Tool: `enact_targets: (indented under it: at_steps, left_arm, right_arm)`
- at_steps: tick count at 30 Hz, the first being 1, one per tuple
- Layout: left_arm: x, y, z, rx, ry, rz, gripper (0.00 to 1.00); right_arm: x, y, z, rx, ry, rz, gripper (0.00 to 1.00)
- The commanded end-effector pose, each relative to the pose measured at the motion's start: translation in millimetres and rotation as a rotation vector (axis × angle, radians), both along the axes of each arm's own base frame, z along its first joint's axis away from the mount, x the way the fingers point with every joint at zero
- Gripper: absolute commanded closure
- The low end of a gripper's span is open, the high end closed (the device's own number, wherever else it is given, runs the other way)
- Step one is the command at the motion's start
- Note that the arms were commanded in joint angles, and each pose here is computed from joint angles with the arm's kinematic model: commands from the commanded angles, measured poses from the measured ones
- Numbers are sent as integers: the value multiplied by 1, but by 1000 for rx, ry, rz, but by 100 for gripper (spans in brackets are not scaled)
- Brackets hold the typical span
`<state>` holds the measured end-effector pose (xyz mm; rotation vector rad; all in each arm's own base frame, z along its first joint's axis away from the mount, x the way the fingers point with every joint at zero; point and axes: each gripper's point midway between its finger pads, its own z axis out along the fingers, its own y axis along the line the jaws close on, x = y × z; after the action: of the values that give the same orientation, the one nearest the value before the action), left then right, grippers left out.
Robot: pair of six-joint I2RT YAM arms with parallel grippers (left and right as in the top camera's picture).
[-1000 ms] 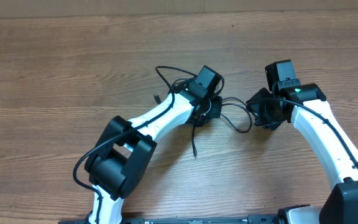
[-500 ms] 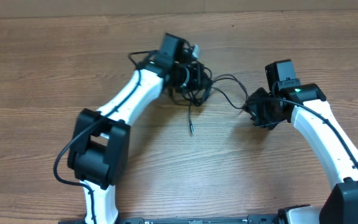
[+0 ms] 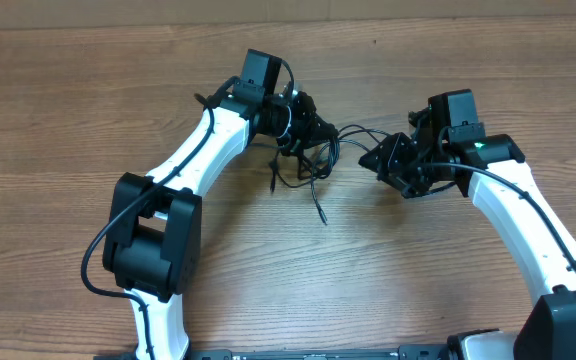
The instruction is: Untangle cables
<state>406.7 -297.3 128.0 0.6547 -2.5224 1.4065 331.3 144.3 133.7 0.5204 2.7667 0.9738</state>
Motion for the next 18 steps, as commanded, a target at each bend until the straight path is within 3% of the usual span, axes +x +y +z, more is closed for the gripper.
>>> enact_targets:
  at_steps: [1,18]
  left_arm:
    - [-6,-10,25,-75,125,39,96]
    - [-5,-9,25,-80,298,147,96]
  right_arm:
    - [-2,8,14,46,-52,49,60]
    - [-6,39,13,-10,-113,131,60]
